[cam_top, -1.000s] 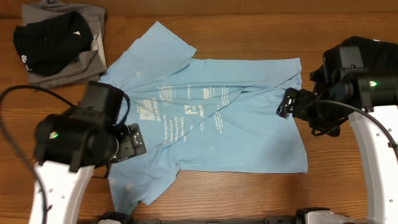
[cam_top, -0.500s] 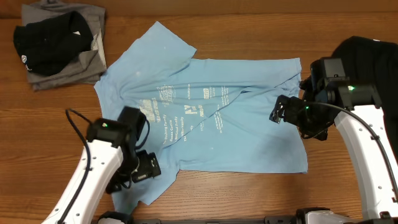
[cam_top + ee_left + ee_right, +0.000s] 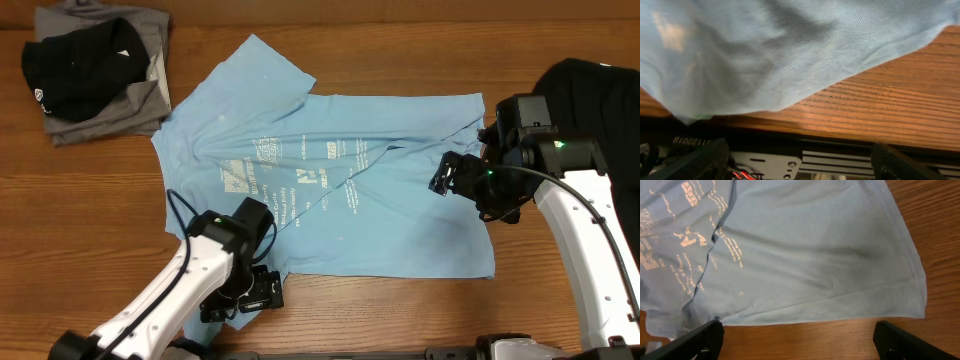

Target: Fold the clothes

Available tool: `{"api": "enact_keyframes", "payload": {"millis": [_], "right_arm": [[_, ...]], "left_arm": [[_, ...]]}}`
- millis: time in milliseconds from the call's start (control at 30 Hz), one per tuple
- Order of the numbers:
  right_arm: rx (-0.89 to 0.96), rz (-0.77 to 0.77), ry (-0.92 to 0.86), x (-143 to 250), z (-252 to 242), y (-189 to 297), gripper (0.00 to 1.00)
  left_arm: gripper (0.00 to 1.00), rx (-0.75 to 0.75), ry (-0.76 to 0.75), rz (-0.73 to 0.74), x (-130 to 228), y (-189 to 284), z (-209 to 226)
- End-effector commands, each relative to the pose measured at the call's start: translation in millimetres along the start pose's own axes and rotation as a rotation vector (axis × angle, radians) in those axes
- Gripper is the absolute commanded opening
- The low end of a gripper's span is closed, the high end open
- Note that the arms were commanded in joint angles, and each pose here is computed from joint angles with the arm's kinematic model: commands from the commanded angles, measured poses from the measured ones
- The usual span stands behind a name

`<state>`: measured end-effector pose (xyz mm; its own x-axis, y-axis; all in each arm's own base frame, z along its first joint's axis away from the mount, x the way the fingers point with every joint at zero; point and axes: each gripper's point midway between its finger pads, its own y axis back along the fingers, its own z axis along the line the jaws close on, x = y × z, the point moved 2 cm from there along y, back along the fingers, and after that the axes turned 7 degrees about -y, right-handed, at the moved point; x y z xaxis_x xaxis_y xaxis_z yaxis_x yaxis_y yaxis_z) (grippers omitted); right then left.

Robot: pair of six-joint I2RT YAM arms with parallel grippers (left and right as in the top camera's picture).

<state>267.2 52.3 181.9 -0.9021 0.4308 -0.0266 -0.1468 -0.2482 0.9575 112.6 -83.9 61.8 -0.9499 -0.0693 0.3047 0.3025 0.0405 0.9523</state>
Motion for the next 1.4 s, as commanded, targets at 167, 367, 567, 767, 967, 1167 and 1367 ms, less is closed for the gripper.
{"api": "enact_keyframes", "payload": {"millis": [167, 367, 567, 767, 967, 1167, 1367], "right_arm": [[-0.014, -0.009, -0.007, 0.4, 1.9, 1.1, 1.00], [-0.011, -0.009, -0.008, 0.6, 1.2, 1.1, 1.00], [-0.014, -0.015, -0.006, -0.8, 2.1, 1.1, 1.00], [-0.024, -0.032, -0.008, -4.8, 4.3, 1.3, 1.00], [-0.003, -0.026, -0.013, -3.2, -1.3, -6.0, 1.00], [0.022, 0.016, -0.100, 6.5, -12.9, -27.2, 1.00], [0.035, 0.036, -0.129, 11.7, -17.6, -33.4, 1.00]], "left_arm": [[0.94, -0.091, -0.029, 0.102, 1.0, -28.8, -9.5], [0.92, -0.136, -0.009, 0.092, -10.3, -41.7, -9.9], [0.90, -0.177, -0.030, 0.042, -20.3, -42.3, -4.9], [0.90, -0.172, -0.081, 0.032, -23.4, -42.5, -6.2], [0.82, -0.164, -0.081, 0.022, -25.5, -42.9, -7.9], [0.66, -0.146, -0.083, 0.015, -27.6, -43.6, -11.4], [0.06, -0.146, -0.080, 0.016, -27.7, -43.6, -11.0]]}}
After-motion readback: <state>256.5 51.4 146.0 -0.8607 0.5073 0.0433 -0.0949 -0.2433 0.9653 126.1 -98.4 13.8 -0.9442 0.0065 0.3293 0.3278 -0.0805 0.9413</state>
